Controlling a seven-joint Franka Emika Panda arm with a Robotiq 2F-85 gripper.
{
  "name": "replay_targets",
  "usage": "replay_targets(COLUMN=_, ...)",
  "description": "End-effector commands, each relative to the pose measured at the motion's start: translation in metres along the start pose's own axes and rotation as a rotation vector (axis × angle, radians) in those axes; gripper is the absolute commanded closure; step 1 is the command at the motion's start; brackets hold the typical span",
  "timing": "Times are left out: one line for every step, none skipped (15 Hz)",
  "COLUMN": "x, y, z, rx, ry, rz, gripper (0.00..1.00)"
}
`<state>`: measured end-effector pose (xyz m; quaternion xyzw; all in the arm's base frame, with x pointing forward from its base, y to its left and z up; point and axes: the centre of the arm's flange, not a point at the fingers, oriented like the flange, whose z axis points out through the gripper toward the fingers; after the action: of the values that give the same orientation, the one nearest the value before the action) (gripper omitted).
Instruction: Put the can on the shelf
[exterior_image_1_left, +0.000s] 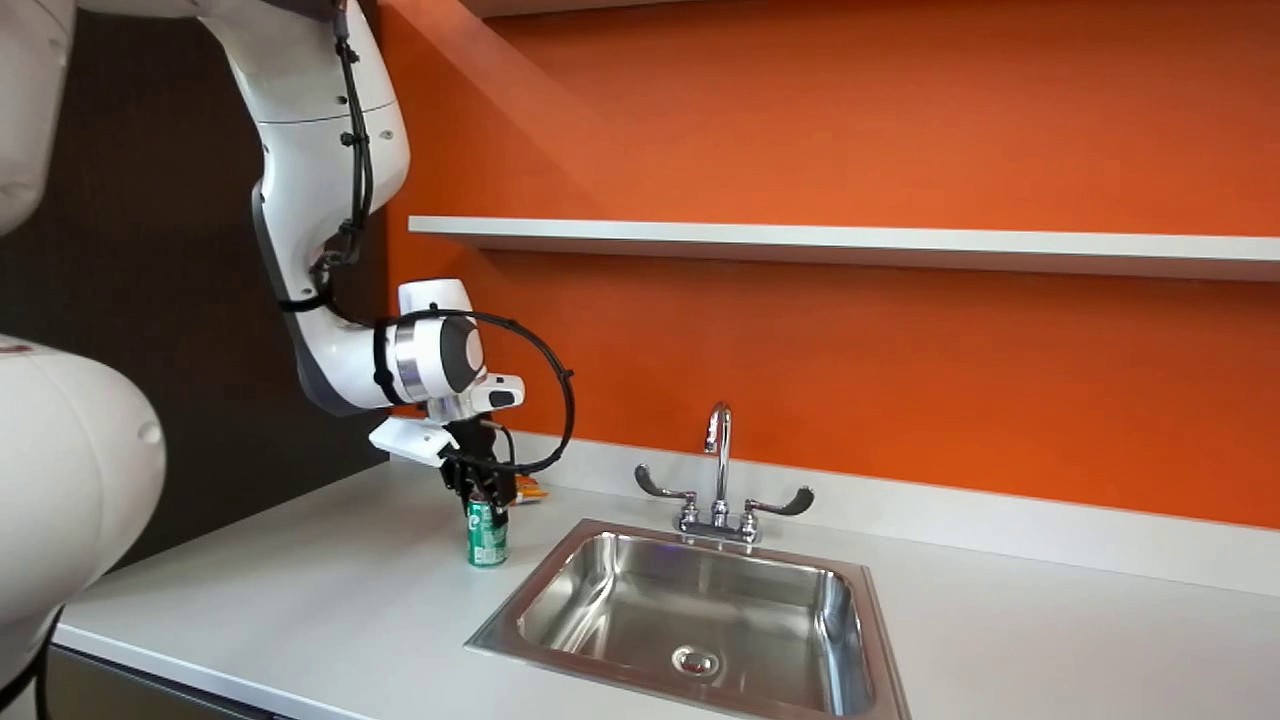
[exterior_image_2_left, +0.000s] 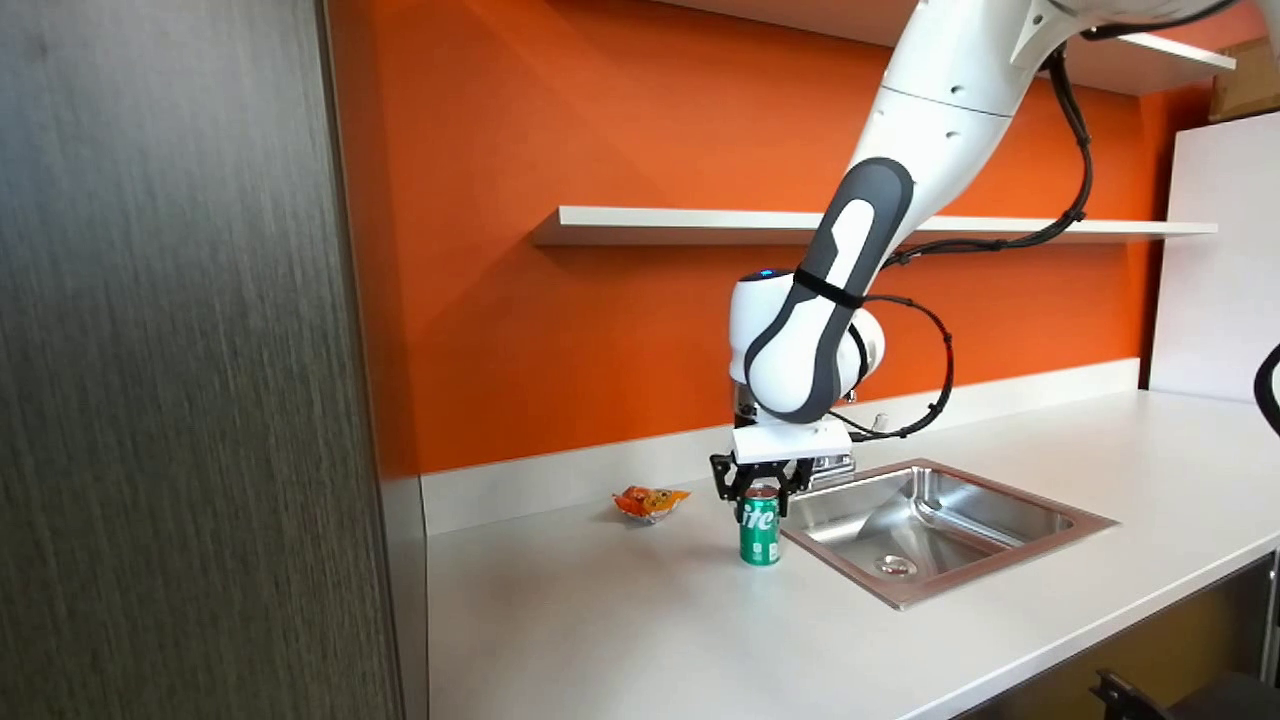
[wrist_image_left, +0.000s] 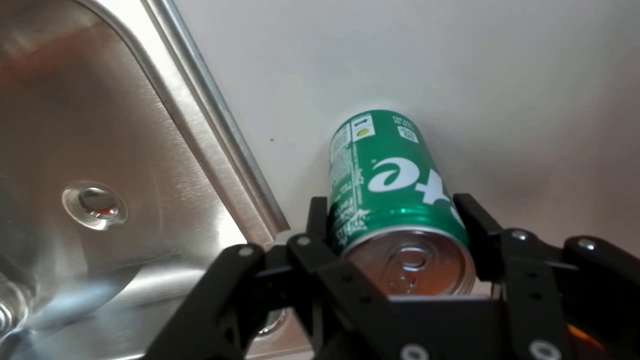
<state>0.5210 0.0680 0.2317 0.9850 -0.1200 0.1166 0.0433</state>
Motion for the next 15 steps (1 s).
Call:
replay_targets(x=0.003, y=-0.005, z=-0.004, rx=-0.005, ry=0.023, rz=0.002, gripper=0.62)
replay_targets(x=0.003, y=-0.006, z=-0.009, rx=-0.005, ry=0.025, rz=-0.002, gripper=0.62)
replay_targets(x=0.002, y=-0.006, z=-0.013, rx=-0.003, ry=0.026, rz=-0.006, gripper=0.62)
replay_targets(x=0.0, y=-0.007, z=-0.02, rx=-0.003, ry=0.027, rz=-0.011, gripper=0.62)
replay_targets(x=-0.001, y=-0.008, z=-0.026, rx=-0.001, ry=0.026, rz=-0.014, gripper=0.62)
replay_targets(x=-0.002, y=-0.009, z=-0.032, rx=-0.001, ry=0.028, rz=-0.016, gripper=0.62)
replay_targets(x=-0.002, y=-0.01, z=-0.037, rx=0.005, ry=0.027, rz=-0.02, gripper=0.62)
replay_targets(x=-0.003, y=-0.012, z=-0.044, rx=0.007, ry=0.029, rz=-0.023, gripper=0.62)
replay_targets(x=-0.004, y=-0.013, z=-0.05, rx=0.009, ry=0.031, rz=-0.024, gripper=0.62)
replay_targets(x=-0.005, y=-0.013, z=-0.056, rx=0.01, ry=0.034, rz=-0.022, gripper=0.62)
replay_targets(x=-0.005, y=-0.013, z=-0.062, rx=0.01, ry=0.036, rz=-0.022, gripper=0.62)
replay_targets(x=-0.005, y=-0.013, z=-0.069, rx=0.011, ry=0.037, rz=-0.022, gripper=0.62)
replay_targets(x=-0.006, y=-0.013, z=-0.075, rx=0.011, ry=0.036, rz=-0.022, gripper=0.62)
replay_targets(x=-0.006, y=-0.013, z=-0.083, rx=0.01, ry=0.035, rz=-0.026, gripper=0.62)
replay_targets(x=-0.007, y=-0.014, z=-0.09, rx=0.011, ry=0.033, rz=-0.03, gripper=0.62)
